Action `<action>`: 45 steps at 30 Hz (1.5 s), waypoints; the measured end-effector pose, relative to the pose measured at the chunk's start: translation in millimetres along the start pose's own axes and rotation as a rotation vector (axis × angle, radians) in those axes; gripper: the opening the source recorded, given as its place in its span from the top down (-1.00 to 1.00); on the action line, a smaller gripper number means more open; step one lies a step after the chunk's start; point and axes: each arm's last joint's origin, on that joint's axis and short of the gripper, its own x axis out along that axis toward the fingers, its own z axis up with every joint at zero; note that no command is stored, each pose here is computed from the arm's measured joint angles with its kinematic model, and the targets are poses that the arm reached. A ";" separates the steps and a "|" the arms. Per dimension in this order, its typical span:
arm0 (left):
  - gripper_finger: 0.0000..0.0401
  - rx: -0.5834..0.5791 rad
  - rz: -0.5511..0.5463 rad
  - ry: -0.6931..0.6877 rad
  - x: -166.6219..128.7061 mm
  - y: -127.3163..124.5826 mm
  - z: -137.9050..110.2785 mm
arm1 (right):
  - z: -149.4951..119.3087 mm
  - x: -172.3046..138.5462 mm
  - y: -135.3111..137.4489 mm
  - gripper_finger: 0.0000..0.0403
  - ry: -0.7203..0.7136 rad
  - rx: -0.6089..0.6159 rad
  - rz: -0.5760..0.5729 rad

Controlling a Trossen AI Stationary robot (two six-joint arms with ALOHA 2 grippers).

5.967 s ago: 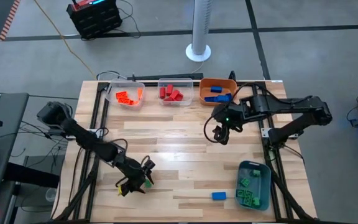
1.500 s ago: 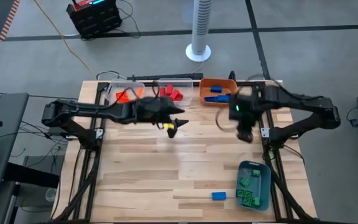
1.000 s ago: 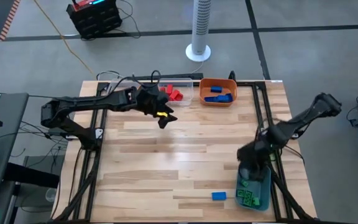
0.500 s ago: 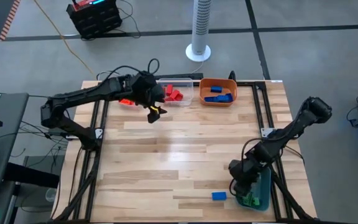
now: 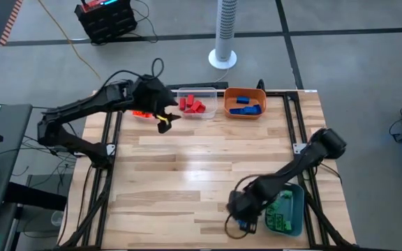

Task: Sort blocks
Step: Put the blue game piece into the orange bin

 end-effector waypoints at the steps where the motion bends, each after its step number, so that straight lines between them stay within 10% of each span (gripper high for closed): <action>1: -0.24 0.006 0.010 -0.007 -4.3 0.3 -0.2 | 3.9 5.0 4.6 -0.04 0.008 -0.025 -0.027; 36: -0.24 0.053 0.072 0.066 -53.6 0.4 -21.3 | -1.4 96.5 11.2 -0.13 0.036 -0.246 -0.199; 45: -0.24 0.053 0.074 0.065 -53.8 0.5 -21.3 | 12.2 92.7 0.5 0.43 0.038 -0.207 -0.190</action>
